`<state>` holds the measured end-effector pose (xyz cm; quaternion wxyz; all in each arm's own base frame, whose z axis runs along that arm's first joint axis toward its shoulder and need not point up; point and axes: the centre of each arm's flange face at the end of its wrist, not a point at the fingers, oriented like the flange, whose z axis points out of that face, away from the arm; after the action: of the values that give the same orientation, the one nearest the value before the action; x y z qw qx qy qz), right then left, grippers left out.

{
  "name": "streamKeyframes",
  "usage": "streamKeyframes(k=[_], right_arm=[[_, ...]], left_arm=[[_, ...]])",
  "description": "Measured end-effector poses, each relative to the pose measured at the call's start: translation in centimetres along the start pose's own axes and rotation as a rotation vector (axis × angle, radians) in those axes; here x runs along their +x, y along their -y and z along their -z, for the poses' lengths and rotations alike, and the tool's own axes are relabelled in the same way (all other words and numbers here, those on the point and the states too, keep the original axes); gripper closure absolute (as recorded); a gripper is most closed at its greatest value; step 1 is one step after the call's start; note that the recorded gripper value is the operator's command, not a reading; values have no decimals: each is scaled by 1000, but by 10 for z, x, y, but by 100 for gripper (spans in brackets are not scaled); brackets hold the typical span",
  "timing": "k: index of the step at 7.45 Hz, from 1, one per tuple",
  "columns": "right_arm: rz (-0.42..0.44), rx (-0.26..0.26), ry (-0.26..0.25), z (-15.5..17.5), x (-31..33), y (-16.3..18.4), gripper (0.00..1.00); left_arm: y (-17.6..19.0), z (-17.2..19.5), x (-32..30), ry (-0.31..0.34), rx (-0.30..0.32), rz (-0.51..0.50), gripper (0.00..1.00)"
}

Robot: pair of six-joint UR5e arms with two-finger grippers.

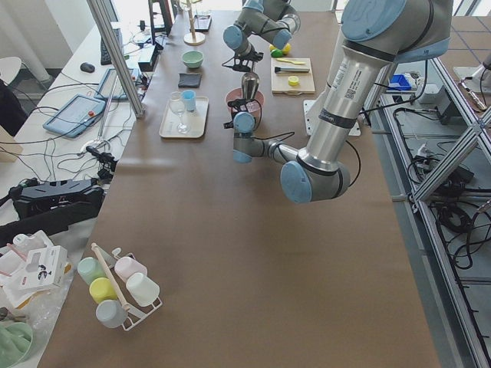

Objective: Put ice in cup with scoop
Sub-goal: 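Push the scoop down into the ice cubes with the right gripper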

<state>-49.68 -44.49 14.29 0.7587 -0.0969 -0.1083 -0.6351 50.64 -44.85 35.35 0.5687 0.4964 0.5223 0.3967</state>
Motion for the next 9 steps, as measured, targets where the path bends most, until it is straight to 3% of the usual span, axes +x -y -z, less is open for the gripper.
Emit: streamKeyframes(k=[9], right_arm=[[-50,17,-1,7,5,22,100]], left_arm=[[-2,1,0,2,-2,2,3]])
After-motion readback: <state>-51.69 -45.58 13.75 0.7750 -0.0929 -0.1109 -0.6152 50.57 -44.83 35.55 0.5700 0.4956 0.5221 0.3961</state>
